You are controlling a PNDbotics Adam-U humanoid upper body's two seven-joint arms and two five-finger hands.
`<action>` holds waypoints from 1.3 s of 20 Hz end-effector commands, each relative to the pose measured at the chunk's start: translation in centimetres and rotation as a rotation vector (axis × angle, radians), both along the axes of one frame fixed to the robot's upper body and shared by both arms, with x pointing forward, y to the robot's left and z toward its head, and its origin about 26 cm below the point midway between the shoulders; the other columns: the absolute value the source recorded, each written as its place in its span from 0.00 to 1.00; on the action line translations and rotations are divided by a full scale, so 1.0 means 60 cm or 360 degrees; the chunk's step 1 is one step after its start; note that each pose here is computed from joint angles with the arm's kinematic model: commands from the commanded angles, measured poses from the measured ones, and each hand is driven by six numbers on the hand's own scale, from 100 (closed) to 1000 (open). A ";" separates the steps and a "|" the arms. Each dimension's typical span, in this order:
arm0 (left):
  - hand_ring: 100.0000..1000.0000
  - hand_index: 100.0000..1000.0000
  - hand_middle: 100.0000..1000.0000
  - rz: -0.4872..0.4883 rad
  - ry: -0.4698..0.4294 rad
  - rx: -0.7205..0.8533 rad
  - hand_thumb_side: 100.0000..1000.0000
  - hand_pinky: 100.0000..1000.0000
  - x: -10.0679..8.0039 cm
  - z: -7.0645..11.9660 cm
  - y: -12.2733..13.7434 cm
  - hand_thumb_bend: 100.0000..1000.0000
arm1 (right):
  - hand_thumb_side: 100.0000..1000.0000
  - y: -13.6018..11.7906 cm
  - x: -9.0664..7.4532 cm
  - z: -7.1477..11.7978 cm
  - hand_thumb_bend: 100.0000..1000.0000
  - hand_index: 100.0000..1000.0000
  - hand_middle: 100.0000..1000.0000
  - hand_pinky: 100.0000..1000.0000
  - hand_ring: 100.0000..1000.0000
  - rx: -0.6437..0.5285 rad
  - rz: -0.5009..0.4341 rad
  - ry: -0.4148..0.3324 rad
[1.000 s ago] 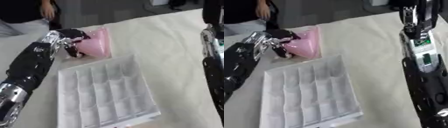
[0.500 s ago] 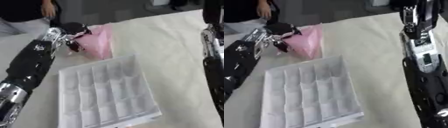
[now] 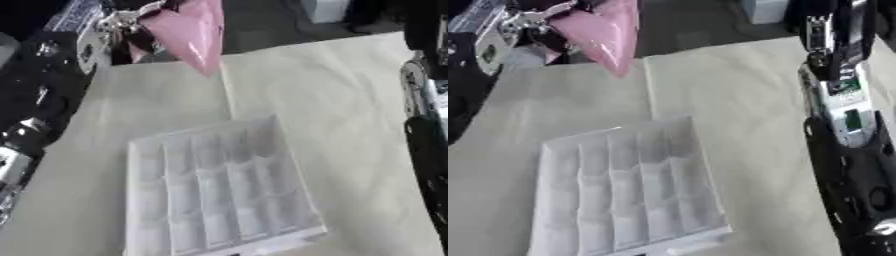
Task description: Pick up objects on the table and place them in the box.
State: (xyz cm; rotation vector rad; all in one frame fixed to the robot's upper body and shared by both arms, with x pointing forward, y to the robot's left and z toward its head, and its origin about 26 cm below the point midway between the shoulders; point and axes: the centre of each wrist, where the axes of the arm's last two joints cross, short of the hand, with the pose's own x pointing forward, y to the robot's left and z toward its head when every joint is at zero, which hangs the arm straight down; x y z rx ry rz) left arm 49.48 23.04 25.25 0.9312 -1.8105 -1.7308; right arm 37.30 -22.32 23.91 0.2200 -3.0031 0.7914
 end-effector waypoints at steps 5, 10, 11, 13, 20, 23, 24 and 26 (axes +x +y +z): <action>0.15 0.19 0.13 -0.0320 0.0075 -0.0165 0.04 0.00 -0.058 0.093 0.003 0.00 | 0.61 -0.011 0.002 0.002 0.00 0.63 0.76 0.38 0.61 -0.0003 -0.0039 -0.0016; 0.15 0.18 0.13 -0.0391 0.0148 -0.0163 0.05 0.00 -0.081 0.109 -0.006 0.00 | 0.62 -0.013 0.002 -0.003 0.00 0.63 0.76 0.38 0.61 0.0003 -0.0048 -0.0005; 0.15 0.18 0.13 -0.0414 0.0164 -0.0152 0.06 0.00 -0.086 0.109 -0.010 0.00 | 0.62 -0.014 0.002 -0.003 0.00 0.63 0.76 0.38 0.61 0.0003 -0.0050 -0.0003; 0.15 0.19 0.13 -0.0467 0.0199 -0.0118 0.06 0.00 -0.097 0.109 -0.019 0.00 | 0.62 -0.014 0.002 -0.003 0.00 0.63 0.76 0.38 0.61 -0.0002 -0.0054 -0.0001; 0.16 0.19 0.13 -0.0673 0.0322 0.0024 0.08 0.00 -0.140 0.110 -0.056 0.00 | 0.62 -0.015 0.002 -0.004 0.00 0.63 0.76 0.38 0.61 -0.0002 -0.0057 0.0005; 0.15 0.19 0.13 -0.0755 0.0351 0.0055 0.08 0.00 -0.160 0.115 -0.071 0.00 | 0.62 -0.016 0.002 -0.003 0.00 0.63 0.76 0.38 0.61 0.0000 -0.0060 0.0004; 0.15 0.19 0.13 -0.0769 0.0364 0.0053 0.09 0.00 -0.164 0.116 -0.075 0.00 | 0.62 -0.016 0.002 -0.003 0.00 0.63 0.76 0.38 0.61 0.0001 -0.0060 0.0003; 0.15 0.18 0.13 -0.0786 0.0398 0.0051 0.09 0.00 -0.172 0.114 -0.081 0.00 | 0.62 -0.017 0.002 -0.002 0.00 0.63 0.76 0.38 0.61 0.0003 -0.0062 0.0003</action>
